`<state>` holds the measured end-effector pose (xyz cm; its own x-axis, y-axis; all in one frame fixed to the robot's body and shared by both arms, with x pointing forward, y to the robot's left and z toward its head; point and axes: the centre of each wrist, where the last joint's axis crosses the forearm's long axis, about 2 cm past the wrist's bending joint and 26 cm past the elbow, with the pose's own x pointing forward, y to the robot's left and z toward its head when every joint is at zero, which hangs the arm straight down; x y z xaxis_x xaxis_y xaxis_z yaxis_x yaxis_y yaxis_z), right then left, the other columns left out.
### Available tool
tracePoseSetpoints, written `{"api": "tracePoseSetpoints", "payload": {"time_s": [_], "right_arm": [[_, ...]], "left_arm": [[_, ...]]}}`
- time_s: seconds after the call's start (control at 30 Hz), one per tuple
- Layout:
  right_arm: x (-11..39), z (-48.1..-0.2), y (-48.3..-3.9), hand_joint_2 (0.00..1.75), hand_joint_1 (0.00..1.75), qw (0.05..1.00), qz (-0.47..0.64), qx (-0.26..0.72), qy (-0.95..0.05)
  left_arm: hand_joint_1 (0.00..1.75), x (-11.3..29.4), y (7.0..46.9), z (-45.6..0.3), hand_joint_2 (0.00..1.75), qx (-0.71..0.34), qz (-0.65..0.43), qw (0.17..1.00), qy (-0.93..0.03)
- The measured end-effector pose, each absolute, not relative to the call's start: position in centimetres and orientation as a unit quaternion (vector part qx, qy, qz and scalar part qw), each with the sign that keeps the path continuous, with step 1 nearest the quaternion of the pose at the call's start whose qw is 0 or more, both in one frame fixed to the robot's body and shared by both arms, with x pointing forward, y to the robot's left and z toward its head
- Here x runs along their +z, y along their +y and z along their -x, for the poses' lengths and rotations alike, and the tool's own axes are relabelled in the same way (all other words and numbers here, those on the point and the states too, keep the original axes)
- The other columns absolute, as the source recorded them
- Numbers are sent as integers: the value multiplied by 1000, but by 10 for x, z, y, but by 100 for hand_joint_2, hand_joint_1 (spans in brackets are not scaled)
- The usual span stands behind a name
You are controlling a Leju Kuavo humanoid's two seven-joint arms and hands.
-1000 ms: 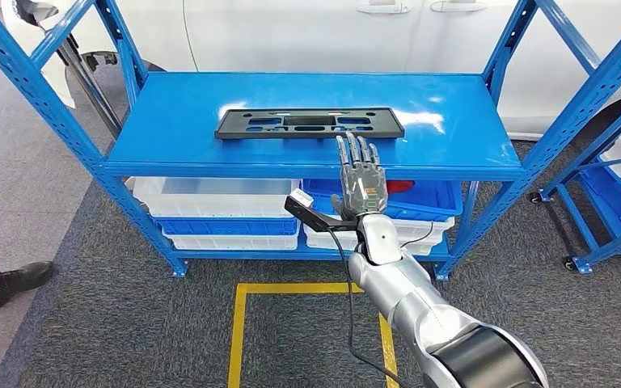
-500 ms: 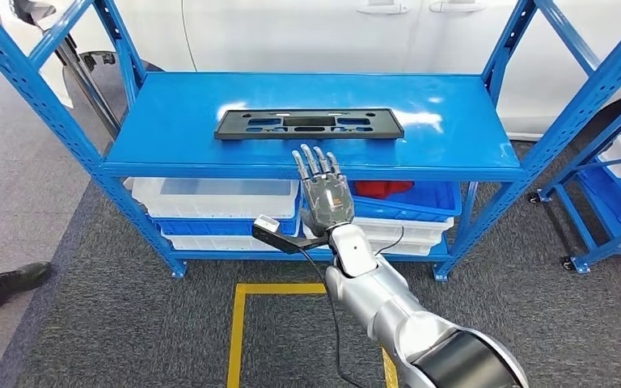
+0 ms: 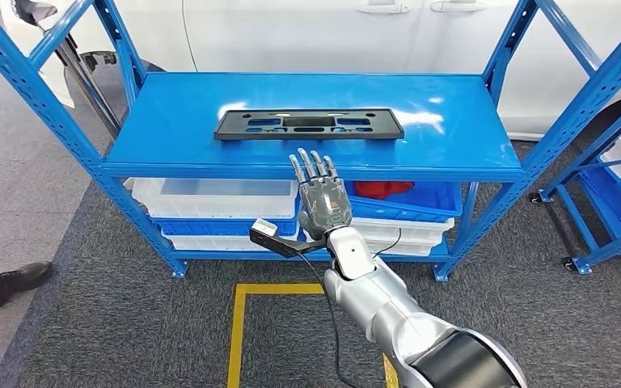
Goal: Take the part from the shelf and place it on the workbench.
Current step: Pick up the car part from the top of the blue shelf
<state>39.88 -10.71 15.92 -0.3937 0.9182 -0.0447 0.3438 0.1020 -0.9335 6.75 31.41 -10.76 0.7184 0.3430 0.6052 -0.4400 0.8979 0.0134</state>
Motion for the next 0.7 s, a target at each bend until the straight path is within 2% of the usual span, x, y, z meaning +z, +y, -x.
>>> {"api": "tracePoseSetpoints", "payload": {"time_s": [0.7], "right_arm": [[157, -403, -113, 175, 0, 317, 491, 498, -641]], "left_arm": [[0, -107, 316, -72, 0, 207, -76, 925, -309]]}}
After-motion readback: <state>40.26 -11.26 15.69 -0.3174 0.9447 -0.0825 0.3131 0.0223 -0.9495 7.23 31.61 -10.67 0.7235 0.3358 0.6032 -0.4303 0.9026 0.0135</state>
